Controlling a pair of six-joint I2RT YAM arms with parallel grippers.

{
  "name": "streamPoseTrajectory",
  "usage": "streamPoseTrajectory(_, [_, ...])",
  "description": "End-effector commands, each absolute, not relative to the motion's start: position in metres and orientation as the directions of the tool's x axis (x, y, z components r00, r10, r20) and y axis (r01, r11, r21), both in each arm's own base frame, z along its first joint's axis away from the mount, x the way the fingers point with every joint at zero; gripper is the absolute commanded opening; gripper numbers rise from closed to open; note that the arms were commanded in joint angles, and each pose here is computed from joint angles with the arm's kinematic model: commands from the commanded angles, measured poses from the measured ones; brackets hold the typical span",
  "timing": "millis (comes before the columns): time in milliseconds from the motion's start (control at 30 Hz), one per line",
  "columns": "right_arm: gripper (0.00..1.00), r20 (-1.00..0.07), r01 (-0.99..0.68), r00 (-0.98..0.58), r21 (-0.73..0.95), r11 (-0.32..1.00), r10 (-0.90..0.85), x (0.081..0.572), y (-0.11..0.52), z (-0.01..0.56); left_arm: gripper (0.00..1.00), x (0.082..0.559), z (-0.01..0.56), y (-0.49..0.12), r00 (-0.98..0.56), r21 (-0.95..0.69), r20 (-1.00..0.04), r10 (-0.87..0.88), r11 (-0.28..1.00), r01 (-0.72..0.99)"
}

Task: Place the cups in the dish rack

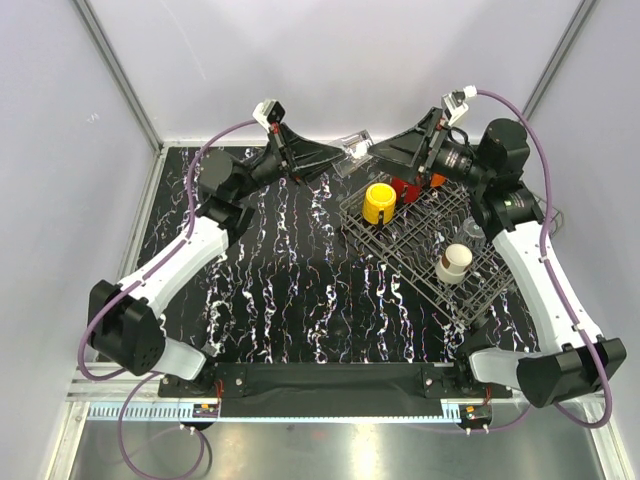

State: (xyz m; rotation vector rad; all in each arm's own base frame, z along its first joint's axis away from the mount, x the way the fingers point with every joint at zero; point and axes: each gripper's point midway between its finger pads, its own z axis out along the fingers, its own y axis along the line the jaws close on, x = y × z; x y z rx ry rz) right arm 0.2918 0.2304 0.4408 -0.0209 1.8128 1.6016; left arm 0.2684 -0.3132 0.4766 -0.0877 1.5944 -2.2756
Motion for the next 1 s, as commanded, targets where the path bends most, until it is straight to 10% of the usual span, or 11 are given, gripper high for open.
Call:
streamPoseTrajectory(0, [0.98, -0.543, -0.542, -0.704, 0.827, 0.148, 0.459, 0.294, 0.24, 0.482, 0.0, 0.252, 0.51, -0.298, -0.927, -0.841, -0.17, -0.334, -0.44, 0.313])
streamPoseTrajectory(500, [0.72, -0.586, -0.552, -0.681, 0.805, 0.217, 0.439, 0.306, 0.274, 0.481, 0.0, 0.258, 0.509, -0.298, -0.933, -0.82, -0.093, -0.346, -0.506, 0.269])
streamPoseTrajectory(833, [0.12, -0.607, -0.558, -0.68, 0.793, 0.246, 0.412, 0.313, 0.287, 0.474, 0.0, 0.257, 0.5, -0.295, -0.938, -0.824, -0.066, -0.341, -0.511, 0.244])
streamPoseTrajectory(900, [0.0, -0.62, -0.567, -0.676, 0.783, 0.255, 0.398, 0.313, 0.29, 0.472, 0.17, 0.258, 0.496, -0.297, -0.94, -0.831, -0.064, -0.334, -0.504, 0.235])
streamPoseTrajectory(967, [0.0, -0.632, -0.57, -0.67, 0.774, 0.274, 0.391, 0.316, 0.29, 0.468, 0.64, 0.257, 0.492, -0.298, -0.942, -0.841, -0.071, -0.327, -0.488, 0.233])
